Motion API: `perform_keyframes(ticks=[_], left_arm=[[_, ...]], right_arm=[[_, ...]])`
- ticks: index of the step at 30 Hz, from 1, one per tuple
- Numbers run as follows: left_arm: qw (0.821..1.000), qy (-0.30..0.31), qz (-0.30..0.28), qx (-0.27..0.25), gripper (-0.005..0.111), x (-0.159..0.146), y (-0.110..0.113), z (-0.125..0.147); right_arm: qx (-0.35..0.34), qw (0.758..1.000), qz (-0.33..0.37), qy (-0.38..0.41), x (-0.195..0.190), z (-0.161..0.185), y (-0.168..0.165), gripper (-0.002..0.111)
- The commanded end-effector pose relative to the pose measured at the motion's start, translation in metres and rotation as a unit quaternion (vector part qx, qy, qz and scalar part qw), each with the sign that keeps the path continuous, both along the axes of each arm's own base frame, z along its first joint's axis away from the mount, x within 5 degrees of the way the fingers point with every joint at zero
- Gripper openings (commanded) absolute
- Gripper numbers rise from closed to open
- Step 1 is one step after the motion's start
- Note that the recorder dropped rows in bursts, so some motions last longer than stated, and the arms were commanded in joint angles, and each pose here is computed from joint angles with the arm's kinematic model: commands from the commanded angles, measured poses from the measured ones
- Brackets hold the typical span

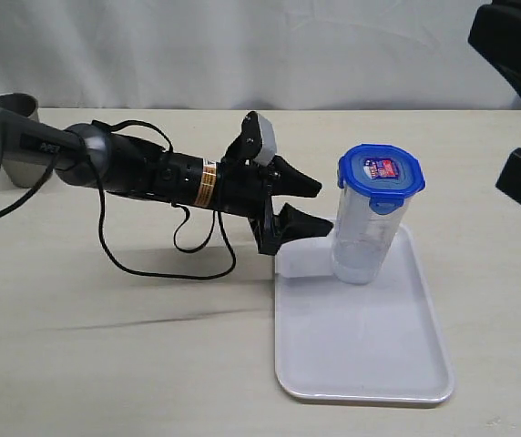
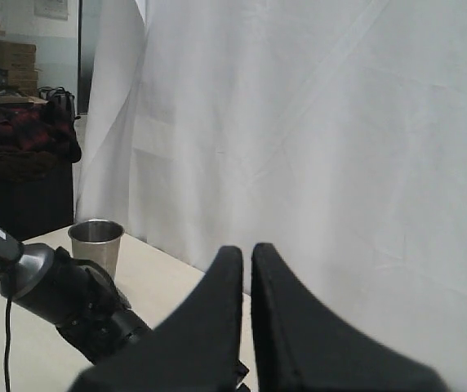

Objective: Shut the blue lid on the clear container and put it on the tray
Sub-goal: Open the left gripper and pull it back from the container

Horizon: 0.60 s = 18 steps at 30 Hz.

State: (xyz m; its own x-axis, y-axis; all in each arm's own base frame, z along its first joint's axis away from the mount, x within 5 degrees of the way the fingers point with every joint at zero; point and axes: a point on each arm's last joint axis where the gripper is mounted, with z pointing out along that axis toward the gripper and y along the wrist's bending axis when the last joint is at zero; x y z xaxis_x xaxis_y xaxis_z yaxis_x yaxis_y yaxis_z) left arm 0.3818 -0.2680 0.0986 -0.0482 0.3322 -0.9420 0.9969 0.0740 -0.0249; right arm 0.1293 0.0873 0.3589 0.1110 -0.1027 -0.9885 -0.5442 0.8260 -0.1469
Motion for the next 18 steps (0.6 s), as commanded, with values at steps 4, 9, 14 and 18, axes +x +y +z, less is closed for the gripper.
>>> perform_keyframes(ticks=[4,9,14,18], left_arm=[[0.997,0.075,0.013,0.020,0.013,0.004,0.016,0.020],[0.996,0.078,0.013,0.048,0.000,0.004,0.023,0.033],[0.995,0.083,0.027,0.045,0.000,0.003,0.024,0.052],[0.992,0.081,0.077,0.065,0.000,0.007,0.028,0.074]], right_arm=[[0.000,1.000,-0.003,0.005,0.000,-0.002,-0.001,0.005],[0.000,1.000,-0.003,0.005,0.000,-0.002,-0.001,0.005],[0.000,1.000,-0.003,0.005,0.000,-0.002,-0.001,0.005],[-0.004,1.000,-0.003,0.003,0.000,-0.002,-0.001,0.005]])
